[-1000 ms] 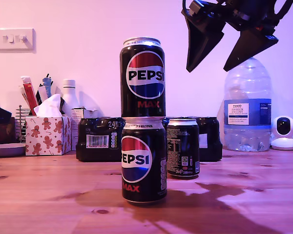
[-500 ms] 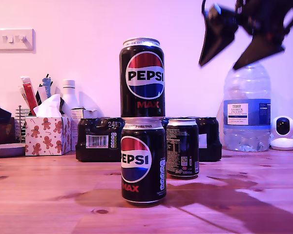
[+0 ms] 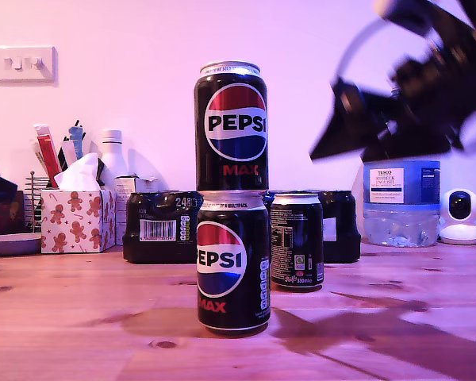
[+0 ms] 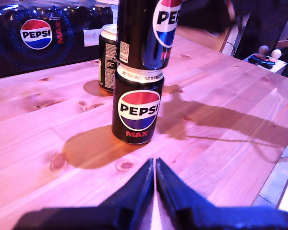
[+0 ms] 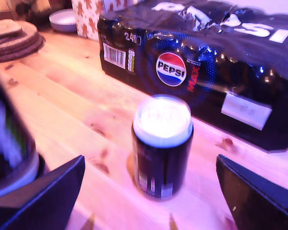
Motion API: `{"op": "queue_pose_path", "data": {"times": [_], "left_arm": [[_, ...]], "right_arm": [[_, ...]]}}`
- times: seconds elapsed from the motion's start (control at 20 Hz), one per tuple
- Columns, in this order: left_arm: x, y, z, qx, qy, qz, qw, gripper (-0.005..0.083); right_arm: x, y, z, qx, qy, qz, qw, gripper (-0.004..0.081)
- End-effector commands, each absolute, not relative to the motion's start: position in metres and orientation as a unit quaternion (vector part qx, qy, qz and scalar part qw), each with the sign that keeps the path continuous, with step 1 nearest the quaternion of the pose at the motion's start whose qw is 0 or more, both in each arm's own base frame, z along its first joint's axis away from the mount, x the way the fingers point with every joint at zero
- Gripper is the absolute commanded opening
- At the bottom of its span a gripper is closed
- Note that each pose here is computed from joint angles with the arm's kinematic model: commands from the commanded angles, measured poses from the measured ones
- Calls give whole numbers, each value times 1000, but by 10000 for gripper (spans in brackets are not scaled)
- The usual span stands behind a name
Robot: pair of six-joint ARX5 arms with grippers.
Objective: Stack up the Pepsi cans on top of each other
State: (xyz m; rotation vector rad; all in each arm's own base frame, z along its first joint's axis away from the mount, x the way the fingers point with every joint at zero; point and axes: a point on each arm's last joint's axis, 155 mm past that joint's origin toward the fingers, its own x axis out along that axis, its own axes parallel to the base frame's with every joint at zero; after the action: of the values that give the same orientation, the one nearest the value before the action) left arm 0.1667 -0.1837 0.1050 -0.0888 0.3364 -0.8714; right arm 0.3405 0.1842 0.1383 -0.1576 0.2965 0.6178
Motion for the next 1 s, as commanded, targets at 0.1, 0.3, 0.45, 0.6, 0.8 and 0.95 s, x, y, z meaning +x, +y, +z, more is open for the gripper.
{"op": "queue_pose_path", "data": {"times": [0.1, 0.3, 0.45, 0.6, 0.8, 0.95], "left_arm": [[165, -184, 95, -41, 175, -419, 890, -19], [165, -184, 95, -41, 175, -419, 890, -19], [165, -184, 95, -41, 175, -419, 890, -19], [165, -184, 95, -41, 176, -419, 890, -19], [165, -184, 95, -41, 176, -419, 890, -19], [165, -184, 95, -41, 176, -419, 890, -19]], "right_arm": [[340, 183, 119, -78, 156, 301, 937, 791], [339, 182, 111, -79, 169, 301, 935, 791], [338, 182, 111, -79, 170, 301, 935, 791], [336, 182, 105, -67, 188, 300, 933, 791], [336, 182, 105, -52, 191, 297, 934, 791], [342, 184, 114, -56, 165, 298, 938, 791]]}}
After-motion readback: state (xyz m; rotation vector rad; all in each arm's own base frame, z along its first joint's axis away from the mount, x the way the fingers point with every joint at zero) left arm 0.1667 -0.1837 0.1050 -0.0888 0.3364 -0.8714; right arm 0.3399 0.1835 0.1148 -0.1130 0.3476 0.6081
